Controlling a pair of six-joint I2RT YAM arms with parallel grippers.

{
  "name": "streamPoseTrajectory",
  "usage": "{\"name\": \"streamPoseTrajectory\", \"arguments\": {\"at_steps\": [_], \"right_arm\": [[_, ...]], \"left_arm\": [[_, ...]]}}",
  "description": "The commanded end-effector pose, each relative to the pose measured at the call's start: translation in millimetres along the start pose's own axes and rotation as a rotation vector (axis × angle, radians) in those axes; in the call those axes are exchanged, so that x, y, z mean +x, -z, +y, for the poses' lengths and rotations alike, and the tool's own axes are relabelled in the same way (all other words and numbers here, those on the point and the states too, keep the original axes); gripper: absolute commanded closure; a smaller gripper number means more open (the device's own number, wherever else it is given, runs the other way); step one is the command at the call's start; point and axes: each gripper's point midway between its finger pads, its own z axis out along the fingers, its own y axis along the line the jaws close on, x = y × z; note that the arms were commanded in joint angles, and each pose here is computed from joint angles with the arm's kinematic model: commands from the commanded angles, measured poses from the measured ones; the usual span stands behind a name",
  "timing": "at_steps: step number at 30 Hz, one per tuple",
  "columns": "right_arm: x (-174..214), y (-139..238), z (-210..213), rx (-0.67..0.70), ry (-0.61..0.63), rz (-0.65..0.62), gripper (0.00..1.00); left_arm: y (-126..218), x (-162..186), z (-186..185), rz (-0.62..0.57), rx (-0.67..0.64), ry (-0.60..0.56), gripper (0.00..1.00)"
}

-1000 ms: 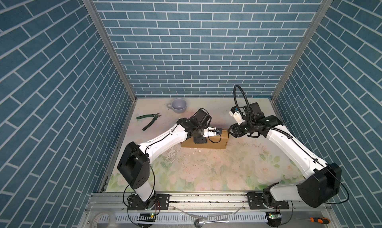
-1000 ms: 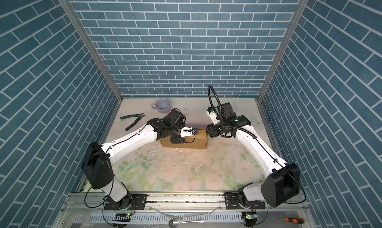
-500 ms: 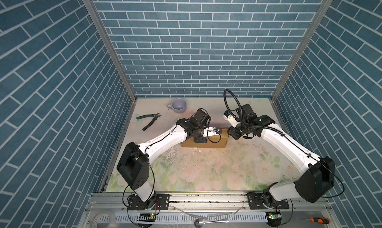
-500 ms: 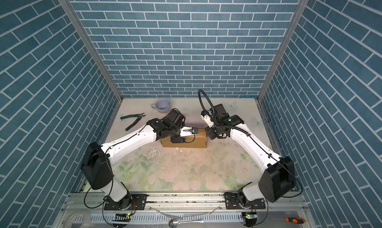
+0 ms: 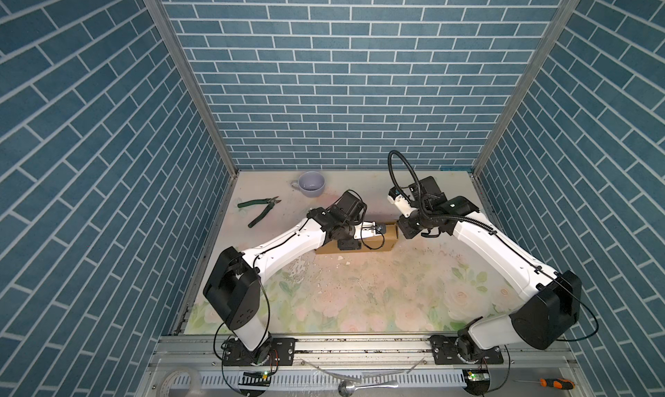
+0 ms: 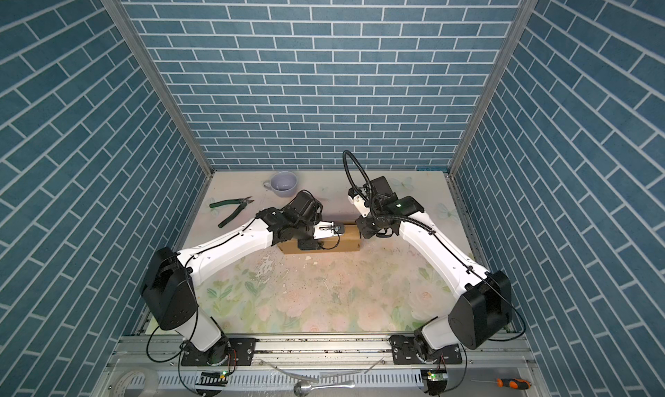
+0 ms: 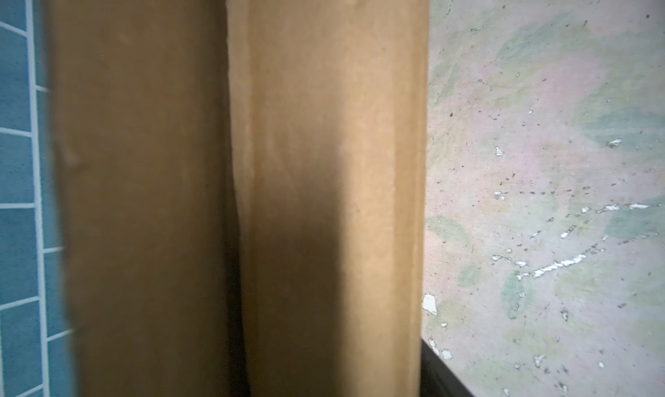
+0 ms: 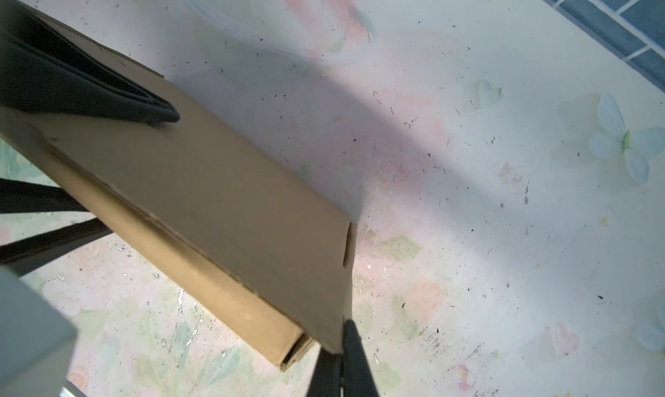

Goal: Fold the paper box

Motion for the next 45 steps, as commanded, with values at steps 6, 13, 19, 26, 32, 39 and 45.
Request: {"name": "streamPoseTrajectory", "arguments": {"at_steps": [6, 13, 19, 26, 32, 39, 45], "right_arm": [[-2, -1, -11, 0.069, 0.011, 0.006, 0.78], [-5, -8, -8, 0.049, 0.006, 0.005, 0.83], [-8, -9, -6, 0.029, -0.002, 0.006, 0.86], [-6, -23, -8, 0.027, -0.012, 0.029, 0.82], [-21, -2, 3, -0.068, -0.109, 0.023, 1.00], [-20, 5, 19, -0.226, -0.279, 0.113, 1.00], [-30, 7, 24, -0.325, -0.433, 0.102, 1.00]], "left_arm": [[-9, 9, -3, 0.013, 0.018, 0.023, 0.33], [-16, 16, 0, 0.025, 0.029, 0.040, 0.36], [-20, 18, 2, 0.029, 0.036, 0.048, 0.36], [-24, 19, 2, 0.029, 0.038, 0.049, 0.36], [-24, 22, 2, 0.040, 0.036, 0.043, 0.36], [-29, 21, -1, 0.036, 0.053, 0.051, 0.36], [-26, 16, 3, 0.026, 0.047, 0.054, 0.36]]}}
